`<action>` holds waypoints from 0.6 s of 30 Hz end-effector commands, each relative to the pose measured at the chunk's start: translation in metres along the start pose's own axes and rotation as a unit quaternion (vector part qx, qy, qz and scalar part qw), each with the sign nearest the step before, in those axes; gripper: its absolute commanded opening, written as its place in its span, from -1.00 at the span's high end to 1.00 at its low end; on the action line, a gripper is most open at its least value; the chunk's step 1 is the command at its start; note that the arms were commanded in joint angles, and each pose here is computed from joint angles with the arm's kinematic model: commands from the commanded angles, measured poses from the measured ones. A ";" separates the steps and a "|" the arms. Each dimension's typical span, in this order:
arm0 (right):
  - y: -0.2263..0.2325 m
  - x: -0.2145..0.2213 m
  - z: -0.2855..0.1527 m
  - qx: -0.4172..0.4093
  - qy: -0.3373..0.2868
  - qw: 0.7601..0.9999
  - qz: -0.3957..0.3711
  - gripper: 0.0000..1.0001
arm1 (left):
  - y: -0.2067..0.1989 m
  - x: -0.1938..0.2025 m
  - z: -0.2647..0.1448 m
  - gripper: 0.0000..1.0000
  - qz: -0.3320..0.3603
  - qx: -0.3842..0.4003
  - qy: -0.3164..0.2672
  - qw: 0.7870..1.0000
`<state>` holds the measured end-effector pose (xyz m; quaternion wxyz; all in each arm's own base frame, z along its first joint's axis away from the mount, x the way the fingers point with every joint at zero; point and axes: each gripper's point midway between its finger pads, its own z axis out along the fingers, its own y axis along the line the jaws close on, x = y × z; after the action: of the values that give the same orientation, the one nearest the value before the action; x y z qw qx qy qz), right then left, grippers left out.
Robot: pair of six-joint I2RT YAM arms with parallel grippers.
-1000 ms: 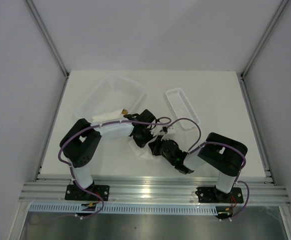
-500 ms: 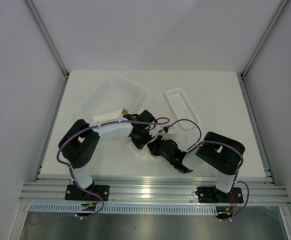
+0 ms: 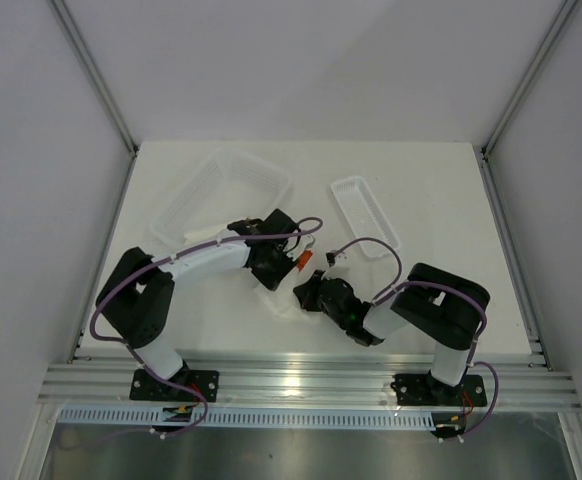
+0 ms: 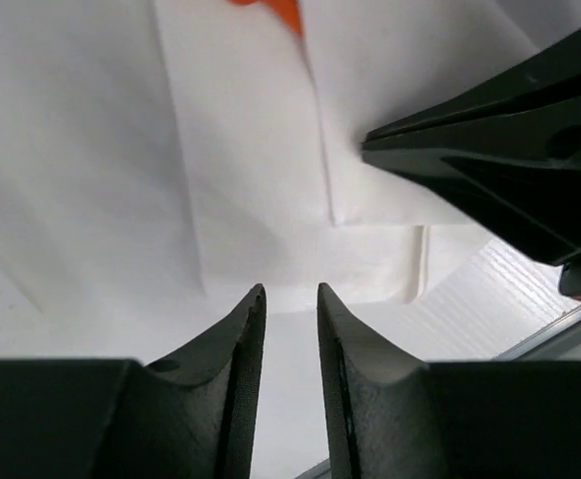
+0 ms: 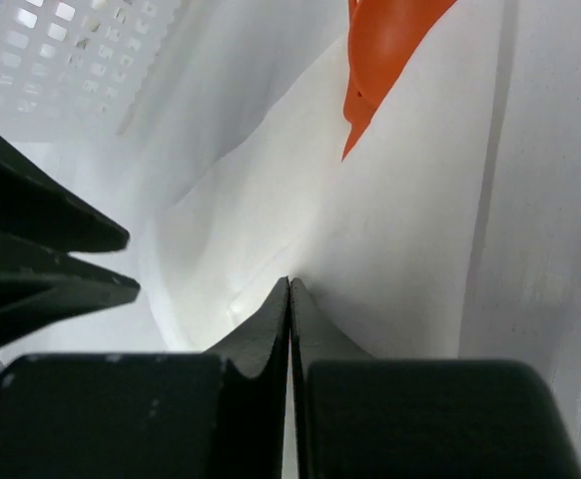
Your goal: Place the utensils on the paper napkin and roll it up
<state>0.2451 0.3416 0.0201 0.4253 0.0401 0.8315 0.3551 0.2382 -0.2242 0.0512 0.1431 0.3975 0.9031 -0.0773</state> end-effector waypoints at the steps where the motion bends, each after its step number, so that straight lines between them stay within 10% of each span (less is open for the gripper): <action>1: -0.040 0.029 -0.006 0.069 0.045 0.996 -0.042 1.00 | 0.014 0.010 -0.012 0.35 -0.043 -0.030 0.000 0.999; 18: -0.035 0.029 -0.008 0.068 0.044 0.995 -0.057 1.00 | 0.042 0.022 0.011 0.25 -0.076 -0.060 0.030 0.995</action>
<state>0.2444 0.3433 0.0193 0.4298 0.0367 0.8338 0.3445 0.2514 -0.1783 0.0354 0.1305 0.3367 0.9324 -0.0148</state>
